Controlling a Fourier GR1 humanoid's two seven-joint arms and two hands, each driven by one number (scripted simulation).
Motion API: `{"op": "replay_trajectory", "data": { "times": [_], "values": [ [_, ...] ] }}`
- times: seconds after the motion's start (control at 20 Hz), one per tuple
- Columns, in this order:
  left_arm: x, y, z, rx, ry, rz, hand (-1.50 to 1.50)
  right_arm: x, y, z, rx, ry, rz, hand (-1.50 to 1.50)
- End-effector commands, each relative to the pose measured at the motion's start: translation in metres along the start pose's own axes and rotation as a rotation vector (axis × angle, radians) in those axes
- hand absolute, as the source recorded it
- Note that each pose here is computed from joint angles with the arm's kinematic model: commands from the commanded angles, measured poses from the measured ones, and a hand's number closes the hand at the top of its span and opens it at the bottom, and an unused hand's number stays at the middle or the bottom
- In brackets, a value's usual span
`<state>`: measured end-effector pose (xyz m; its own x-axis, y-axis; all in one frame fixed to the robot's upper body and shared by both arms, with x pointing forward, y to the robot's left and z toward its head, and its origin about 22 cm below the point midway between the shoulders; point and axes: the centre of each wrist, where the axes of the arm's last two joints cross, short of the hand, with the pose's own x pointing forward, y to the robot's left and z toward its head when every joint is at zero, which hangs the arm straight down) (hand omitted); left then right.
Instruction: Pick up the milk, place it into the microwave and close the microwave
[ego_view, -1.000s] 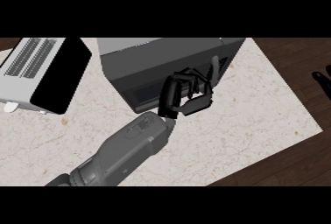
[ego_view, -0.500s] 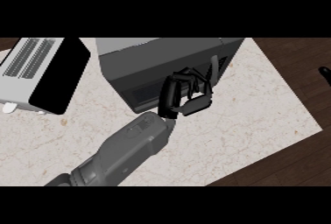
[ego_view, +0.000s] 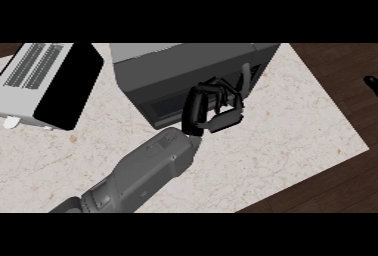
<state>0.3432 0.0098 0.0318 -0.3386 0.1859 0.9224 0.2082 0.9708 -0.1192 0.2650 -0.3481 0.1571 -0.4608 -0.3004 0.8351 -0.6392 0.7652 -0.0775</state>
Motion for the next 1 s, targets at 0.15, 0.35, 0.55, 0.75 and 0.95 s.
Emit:
{"op": "replay_trajectory", "data": {
  "times": [0.15, 0.35, 0.55, 0.75, 0.95],
  "values": [
    [0.002, 0.006, -0.020, 0.030, 0.014, -0.026, 1.50, 0.003, -0.002, 0.000, 0.041, 0.017, -0.031, -1.50],
    [0.001, 0.007, -0.020, 0.037, 0.015, -0.017, 1.50, 0.004, -0.003, -0.001, 0.048, 0.021, -0.042, -1.50],
    [0.001, 0.008, -0.020, 0.037, 0.019, -0.006, 1.50, 0.012, -0.006, -0.005, 0.047, 0.005, -0.032, -1.50],
    [-0.003, 0.009, -0.017, 0.030, 0.010, -0.020, 1.50, 0.015, -0.009, -0.005, 0.065, 0.005, -0.032, -1.50],
    [-0.004, 0.005, -0.016, -0.030, -0.006, -0.059, 1.50, 0.017, -0.006, -0.010, 0.106, -0.002, -0.049, -1.50]
  ]
}}
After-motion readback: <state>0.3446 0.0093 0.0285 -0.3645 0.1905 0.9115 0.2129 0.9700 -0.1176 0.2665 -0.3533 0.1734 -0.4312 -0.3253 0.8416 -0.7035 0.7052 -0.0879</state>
